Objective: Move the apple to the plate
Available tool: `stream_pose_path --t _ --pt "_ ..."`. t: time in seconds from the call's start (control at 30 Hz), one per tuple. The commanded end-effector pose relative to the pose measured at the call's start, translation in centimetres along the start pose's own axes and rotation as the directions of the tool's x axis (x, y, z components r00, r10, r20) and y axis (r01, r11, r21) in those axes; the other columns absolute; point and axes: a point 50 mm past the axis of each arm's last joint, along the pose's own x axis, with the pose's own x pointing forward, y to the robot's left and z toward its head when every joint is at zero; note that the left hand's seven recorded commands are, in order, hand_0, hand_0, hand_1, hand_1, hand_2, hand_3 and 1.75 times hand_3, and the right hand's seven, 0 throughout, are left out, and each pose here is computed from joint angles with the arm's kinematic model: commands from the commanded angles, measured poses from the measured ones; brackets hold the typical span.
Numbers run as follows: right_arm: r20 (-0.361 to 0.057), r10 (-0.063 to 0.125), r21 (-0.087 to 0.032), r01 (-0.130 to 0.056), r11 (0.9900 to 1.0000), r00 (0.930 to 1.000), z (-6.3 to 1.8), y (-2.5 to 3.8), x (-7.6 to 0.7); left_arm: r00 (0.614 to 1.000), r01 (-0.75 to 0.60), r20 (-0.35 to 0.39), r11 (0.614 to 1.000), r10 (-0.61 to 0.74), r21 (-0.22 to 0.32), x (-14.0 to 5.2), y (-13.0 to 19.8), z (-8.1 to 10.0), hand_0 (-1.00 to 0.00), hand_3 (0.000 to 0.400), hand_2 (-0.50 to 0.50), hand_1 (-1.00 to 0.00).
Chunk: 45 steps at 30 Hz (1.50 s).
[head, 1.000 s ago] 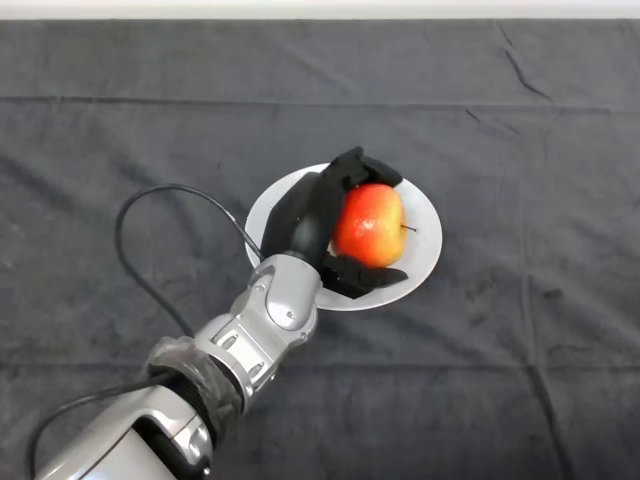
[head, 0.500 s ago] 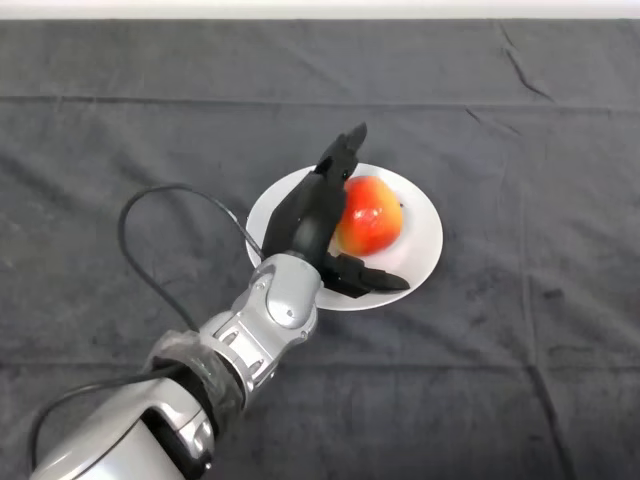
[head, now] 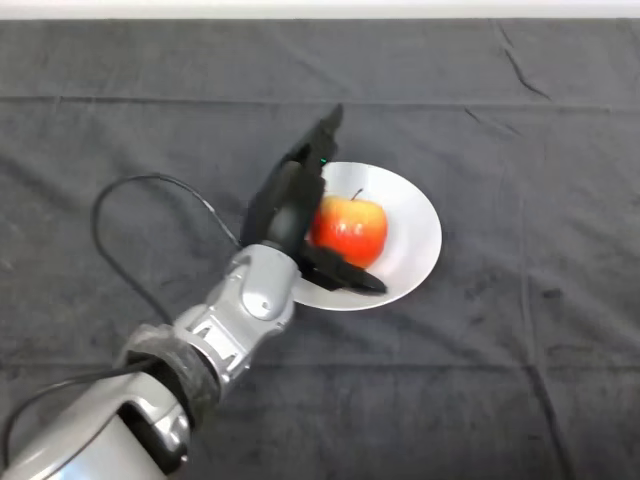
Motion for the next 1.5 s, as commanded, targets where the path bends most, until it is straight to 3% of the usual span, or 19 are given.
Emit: stream_pose_path --t 0.03,0.3,0.67,1.2,1.5 --pt "0.015 -0.016 -0.004 0.016 0.9999 0.9998 0.75 -0.1 -0.13 0.994 -0.083 0.063 0.996 0.084 -0.021 0.1 2.6 0.4 0.0 0.0 0.0 0.0" --pt "0.015 -0.016 -0.005 0.016 0.9999 0.9998 0.74 -0.1 -0.14 0.96 -0.255 0.1 0.963 0.263 -0.085 -2.1 6.7 -0.5 0.0 0.0 0.0 0.0" --pt "0.015 -0.017 -0.009 0.017 0.9998 0.9998 0.72 -0.1 -0.14 0.87 -0.469 0.101 0.873 0.483 -0.136 -6.8 12.8 -1.9 0.0 0.0 0.0 0.0" --pt "0.014 -0.018 -0.012 0.018 0.9998 0.9997 0.71 -0.1 -0.15 0.717 -0.693 0.015 0.715 0.697 -0.088 -14.6 20.8 -5.3 0.0 0.0 0.0 0.0" --pt "0.014 -0.018 -0.012 0.018 0.9998 0.9997 0.71 -0.1 -0.15 0.624 -0.781 -0.022 0.622 0.781 -0.051 -18.8 23.3 -6.5 0.0 0.0 0.0 0.0"
